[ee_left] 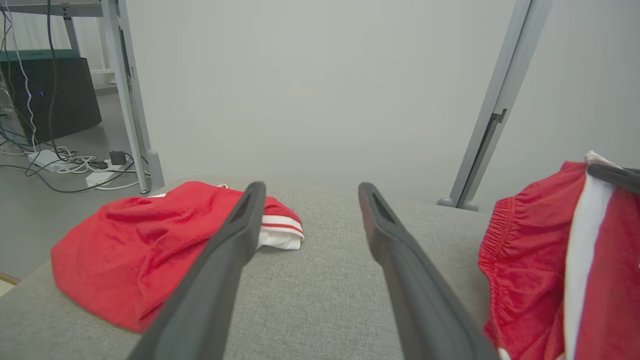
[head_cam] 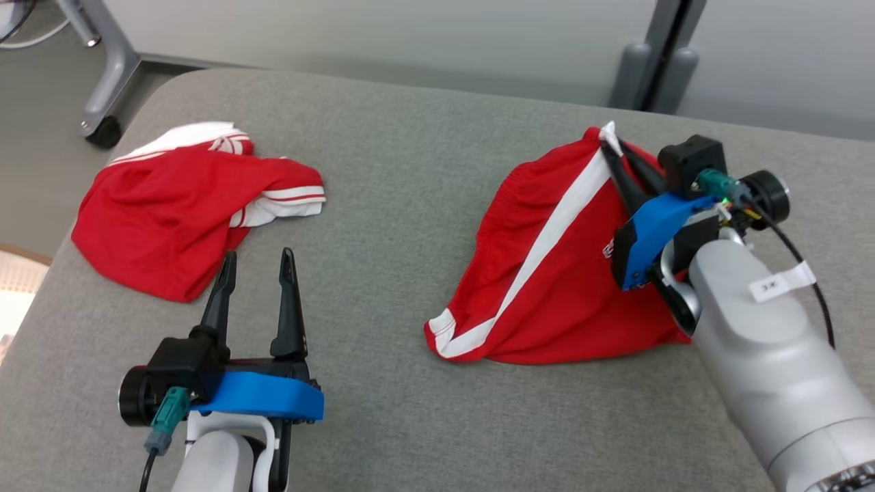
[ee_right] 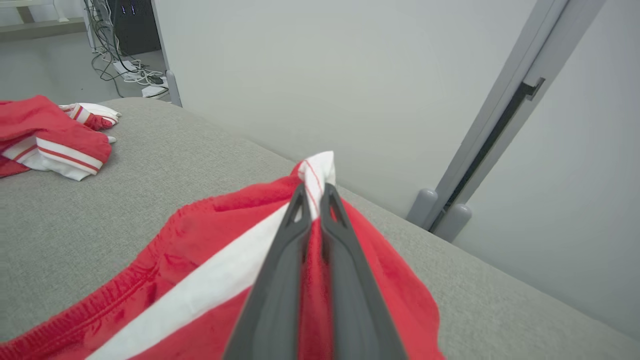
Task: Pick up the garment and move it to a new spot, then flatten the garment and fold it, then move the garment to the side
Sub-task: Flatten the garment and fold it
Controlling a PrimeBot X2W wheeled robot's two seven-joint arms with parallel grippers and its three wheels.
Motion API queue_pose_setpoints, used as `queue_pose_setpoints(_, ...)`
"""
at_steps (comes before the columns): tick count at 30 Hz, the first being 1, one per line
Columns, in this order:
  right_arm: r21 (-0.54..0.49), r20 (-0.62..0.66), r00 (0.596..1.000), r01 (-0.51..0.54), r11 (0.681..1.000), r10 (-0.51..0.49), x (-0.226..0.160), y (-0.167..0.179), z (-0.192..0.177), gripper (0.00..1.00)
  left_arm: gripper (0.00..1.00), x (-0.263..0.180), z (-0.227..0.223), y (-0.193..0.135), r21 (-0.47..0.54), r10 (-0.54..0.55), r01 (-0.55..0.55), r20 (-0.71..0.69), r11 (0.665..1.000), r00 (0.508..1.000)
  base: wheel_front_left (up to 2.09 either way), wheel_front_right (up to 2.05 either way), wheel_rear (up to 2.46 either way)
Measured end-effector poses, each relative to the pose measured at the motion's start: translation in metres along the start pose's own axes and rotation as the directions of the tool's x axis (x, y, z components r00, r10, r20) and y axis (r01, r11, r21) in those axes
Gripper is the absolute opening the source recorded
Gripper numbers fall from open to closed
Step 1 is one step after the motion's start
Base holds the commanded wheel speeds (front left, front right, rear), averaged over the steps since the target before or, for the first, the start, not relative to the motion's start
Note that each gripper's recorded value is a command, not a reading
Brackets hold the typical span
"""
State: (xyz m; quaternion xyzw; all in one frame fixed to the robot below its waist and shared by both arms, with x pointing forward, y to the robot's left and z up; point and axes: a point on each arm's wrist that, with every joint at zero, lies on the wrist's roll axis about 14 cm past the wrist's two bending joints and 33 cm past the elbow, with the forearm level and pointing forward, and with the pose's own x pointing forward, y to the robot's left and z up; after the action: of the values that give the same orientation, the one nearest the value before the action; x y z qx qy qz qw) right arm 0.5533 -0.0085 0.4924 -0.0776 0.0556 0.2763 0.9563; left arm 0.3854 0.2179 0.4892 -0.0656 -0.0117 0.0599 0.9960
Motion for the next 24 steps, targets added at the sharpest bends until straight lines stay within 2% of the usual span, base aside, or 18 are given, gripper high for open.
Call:
queue_pose_setpoints(9,0.042,0.054,0.998,0.009,0.999,-0.011,-0.067,0.016,-0.018,0.00,1.00,-0.004,-0.005,-0.023,-0.010,-0.074,0.074,-0.007,0.997,0.997,0.00,0.00,0.00)
queue_pose_setpoints(15,0.102,0.013,0.998,0.057,0.993,-0.058,-0.126,0.022,-0.058,0.00,1.00,0.000,-0.002,-0.038,-0.014,-0.118,0.118,0.005,0.993,0.993,0.00,0.00,0.00)
queue_pose_setpoints(24,0.191,-0.026,0.991,0.136,0.972,-0.133,-0.183,0.034,-0.084,0.00,1.00,0.001,0.000,-0.048,-0.018,-0.147,0.147,0.013,0.989,0.989,0.00,0.00,0.00)
